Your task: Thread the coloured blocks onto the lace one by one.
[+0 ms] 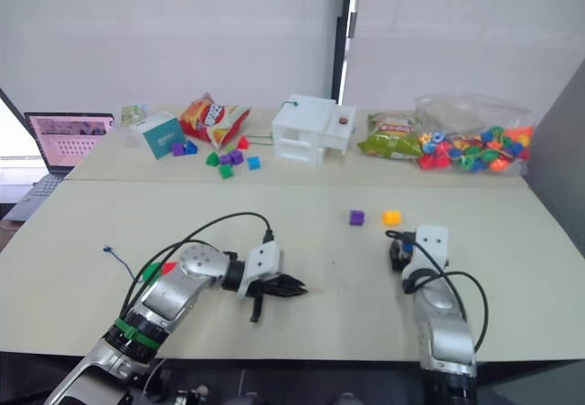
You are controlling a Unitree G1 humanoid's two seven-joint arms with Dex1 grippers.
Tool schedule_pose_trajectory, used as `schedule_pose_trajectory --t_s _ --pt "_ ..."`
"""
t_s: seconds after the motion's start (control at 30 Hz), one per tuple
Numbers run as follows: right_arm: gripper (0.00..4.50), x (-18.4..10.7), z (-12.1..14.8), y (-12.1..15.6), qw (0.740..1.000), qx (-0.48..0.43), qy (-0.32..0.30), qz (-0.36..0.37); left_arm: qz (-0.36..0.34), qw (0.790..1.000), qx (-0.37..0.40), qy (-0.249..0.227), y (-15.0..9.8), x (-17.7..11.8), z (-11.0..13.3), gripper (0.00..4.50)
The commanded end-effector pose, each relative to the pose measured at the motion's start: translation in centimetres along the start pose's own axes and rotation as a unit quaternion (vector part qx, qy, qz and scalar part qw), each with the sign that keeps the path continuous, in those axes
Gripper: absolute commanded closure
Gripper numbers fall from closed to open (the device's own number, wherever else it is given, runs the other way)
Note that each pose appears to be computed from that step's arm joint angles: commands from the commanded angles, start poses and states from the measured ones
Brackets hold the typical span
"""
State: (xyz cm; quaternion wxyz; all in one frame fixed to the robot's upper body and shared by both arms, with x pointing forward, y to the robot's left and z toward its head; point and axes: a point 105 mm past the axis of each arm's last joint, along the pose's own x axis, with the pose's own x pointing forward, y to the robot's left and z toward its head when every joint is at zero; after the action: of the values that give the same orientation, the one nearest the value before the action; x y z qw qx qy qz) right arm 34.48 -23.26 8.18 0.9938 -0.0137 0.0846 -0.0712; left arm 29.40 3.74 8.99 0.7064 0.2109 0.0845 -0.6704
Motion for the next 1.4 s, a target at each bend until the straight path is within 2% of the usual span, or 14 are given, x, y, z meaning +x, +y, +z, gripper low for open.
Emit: schedule_pose_trajectory --t_s 0.03,0.1,0.3,0.43,0.5,0.63,0.87,1.03,1.1,1.2,1.27,1.3,1.33,1.4 --pt "2.55 0.0 1.6 0.1 0.999 0.002 -0.036 0.002 0.006 1.0 0.017 -0.016 0.2 -0.2 1.2 4.5" --pt "3.22 0.0 1.7 -0.1 0.999 0.0 -0.038 -0.001 0.006 1.0 0.017 -0.016 0.2 -0.2 1.2 4.5" --pt "3.31 -1.4 2.9 0.5 0.998 0.007 -0.063 0.013 0.006 1.0 0.018 -0.015 0.1 -0.4 1.1 4.5" --pt "3.31 -5.7 4.1 4.7 0.994 0.01 -0.068 0.083 0.008 1.0 0.017 -0.013 0.2 -0.6 1.0 4.5" --pt "3.31 -8.4 3.5 7.5 0.99 0.015 -0.045 0.131 0.01 1.0 0.017 -0.012 0.3 -0.7 1.0 4.5" --pt "3.31 -11.6 1.8 10.6 0.983 0.018 0.008 0.184 0.009 1.0 0.016 -0.012 0.3 -0.7 1.1 4.5" --pt "3.31 -11.0 -2.2 10.7 0.98 0.012 0.101 0.171 0.006 1.0 0.019 -0.014 0.2 -0.7 1.3 4.5" --pt "3.31 -10.5 -1.9 11.2 0.981 0.034 0.089 0.168 0.007 1.0 0.02 -0.012 0.1 -0.9 1.2 4.5" --pt "2.26 -10.2 -0.4 10.7 0.984 0.034 0.053 0.165 0.008 1.0 0.019 -0.011 0.1 -1.1 1.2 4.5" --pt "1.26 -10.2 2.7 9.5 0.984 0.026 -0.007 0.177 0.011 1.0 0.018 -0.008 0.1 -1.3 1.0 4.5" --pt "0.58 -10.3 3.4 9.1 0.982 0.02 -0.019 0.186 0.012 1.0 0.017 -0.007 0.1 -1.4 1.0 4.5" --pt "0.23 -10.6 4.2 9.1 0.977 0.009 -0.029 0.213 0.012 1.0 0.017 -0.006 0.0 -1.5 1.0 4.5" --pt "0.02 -10.9 5.0 9.2 0.968 -0.008 -0.038 0.247 0.013 1.0 0.016 -0.006 -0.1 -1.7 1.1 4.5" --pt "0.02 -11.9 5.9 9.9 0.937 -0.04 -0.036 0.344 0.015 1.0 0.013 -0.007 -0.3 -1.9 1.4 4.5"
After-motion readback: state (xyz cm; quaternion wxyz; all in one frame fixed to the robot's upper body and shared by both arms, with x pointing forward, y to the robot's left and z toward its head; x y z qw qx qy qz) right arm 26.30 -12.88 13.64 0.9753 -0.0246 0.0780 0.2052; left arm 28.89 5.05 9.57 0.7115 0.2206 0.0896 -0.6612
